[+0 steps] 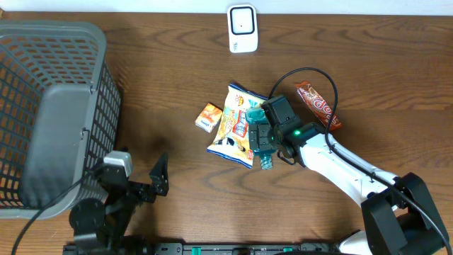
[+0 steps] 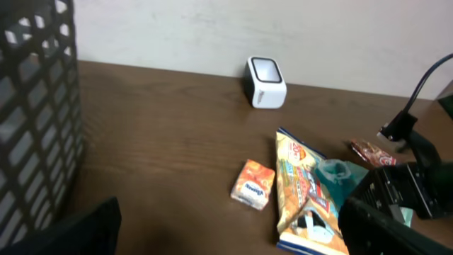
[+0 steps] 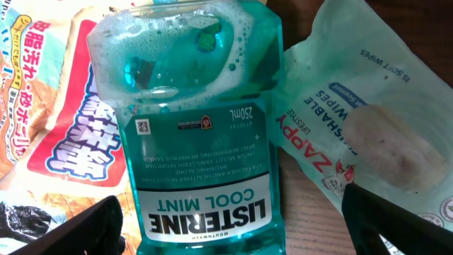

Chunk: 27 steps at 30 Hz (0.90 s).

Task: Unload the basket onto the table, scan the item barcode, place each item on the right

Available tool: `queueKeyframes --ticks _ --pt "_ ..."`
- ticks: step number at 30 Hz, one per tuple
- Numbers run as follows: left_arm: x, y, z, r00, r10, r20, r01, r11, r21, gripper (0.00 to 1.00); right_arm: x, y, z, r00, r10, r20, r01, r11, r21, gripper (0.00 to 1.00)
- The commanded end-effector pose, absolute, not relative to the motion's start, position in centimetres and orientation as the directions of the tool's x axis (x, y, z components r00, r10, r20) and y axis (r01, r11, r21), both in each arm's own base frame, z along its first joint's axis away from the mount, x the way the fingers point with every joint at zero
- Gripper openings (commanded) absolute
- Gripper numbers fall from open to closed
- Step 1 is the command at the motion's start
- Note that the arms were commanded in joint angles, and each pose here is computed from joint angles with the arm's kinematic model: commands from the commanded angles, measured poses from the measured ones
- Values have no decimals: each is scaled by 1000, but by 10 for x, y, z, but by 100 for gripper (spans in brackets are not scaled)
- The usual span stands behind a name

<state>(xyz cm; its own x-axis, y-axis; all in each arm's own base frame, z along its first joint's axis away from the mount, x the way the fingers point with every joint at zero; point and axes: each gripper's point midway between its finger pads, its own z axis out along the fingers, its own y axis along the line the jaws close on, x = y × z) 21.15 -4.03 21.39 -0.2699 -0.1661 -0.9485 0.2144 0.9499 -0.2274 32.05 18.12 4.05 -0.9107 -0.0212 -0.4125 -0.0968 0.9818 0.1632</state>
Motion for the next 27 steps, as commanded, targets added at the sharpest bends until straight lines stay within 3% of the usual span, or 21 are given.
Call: queueKeyframes --ticks 1,10,16,20,27 --pt "204 -28 210 -259 -167 -951 142 968 -209 98 326 186 45 -904 -37 -426 -115 980 161 94" --pt "193 -22 177 -383 -190 -904 64 971 -231 98 311 176 63 -921 -44 -387 -107 984 142 99" --pt "191 -22 172 -403 -192 -895 60 970 -235 98 311 176 105 -881 -10 -474 -113 975 190 99" --pt "186 -22 161 -448 -197 -872 47 969 -243 98 315 167 124 -850 87 -519 -28 977 211 99" --pt "169 -24 130 -568 -210 -795 11 965 -262 98 309 145 119 -834 265 -484 184 960 210 99"
